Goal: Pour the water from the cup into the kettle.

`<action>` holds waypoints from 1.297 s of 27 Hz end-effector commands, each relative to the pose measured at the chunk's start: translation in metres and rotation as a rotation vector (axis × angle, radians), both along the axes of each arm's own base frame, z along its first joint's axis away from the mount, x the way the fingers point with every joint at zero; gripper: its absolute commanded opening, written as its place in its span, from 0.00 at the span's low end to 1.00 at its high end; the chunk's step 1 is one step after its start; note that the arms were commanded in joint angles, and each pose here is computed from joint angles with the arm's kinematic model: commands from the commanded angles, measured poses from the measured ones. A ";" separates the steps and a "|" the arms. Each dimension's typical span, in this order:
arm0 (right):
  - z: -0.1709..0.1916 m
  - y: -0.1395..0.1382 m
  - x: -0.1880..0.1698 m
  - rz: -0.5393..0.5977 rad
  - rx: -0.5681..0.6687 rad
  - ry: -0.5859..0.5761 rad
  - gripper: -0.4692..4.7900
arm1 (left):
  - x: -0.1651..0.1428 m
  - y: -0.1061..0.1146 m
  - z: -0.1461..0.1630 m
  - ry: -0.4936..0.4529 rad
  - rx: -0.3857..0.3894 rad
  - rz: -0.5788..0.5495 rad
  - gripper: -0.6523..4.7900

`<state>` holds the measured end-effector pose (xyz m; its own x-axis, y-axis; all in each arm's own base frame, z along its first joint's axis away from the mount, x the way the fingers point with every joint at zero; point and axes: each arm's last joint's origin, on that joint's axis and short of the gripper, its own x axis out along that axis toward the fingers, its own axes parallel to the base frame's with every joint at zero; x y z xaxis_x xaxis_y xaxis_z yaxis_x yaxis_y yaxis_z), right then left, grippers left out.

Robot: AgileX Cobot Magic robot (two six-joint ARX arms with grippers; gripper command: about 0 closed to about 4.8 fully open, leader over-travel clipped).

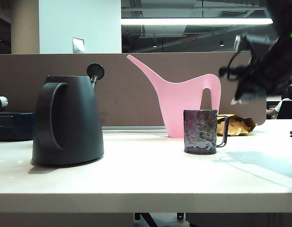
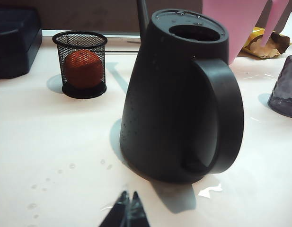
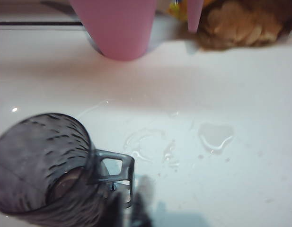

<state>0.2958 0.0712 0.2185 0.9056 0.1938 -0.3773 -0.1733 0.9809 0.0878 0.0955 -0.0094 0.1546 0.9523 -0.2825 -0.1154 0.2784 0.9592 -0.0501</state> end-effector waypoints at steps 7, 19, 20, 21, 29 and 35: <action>0.069 -0.026 -0.052 -0.012 -0.055 -0.156 0.07 | 0.000 0.000 0.001 -0.010 0.004 0.002 0.11; 0.101 -0.081 -0.136 -0.104 -0.001 -0.319 0.07 | 0.000 0.001 0.002 -0.017 0.009 0.027 0.11; 0.101 -0.081 -0.142 -0.100 0.003 -0.332 0.07 | 0.000 0.001 0.002 -0.017 0.009 0.027 0.11; 0.100 -0.080 -0.147 -0.098 0.003 -0.341 0.07 | 0.000 0.001 0.002 -0.017 0.009 0.028 0.11; 0.073 -0.076 -0.182 -0.096 0.048 -0.379 0.07 | 0.000 0.001 0.002 -0.018 0.009 0.028 0.11; 0.022 -0.074 -0.201 -0.099 0.081 -0.428 0.07 | 0.000 0.001 0.003 -0.029 0.009 0.028 0.11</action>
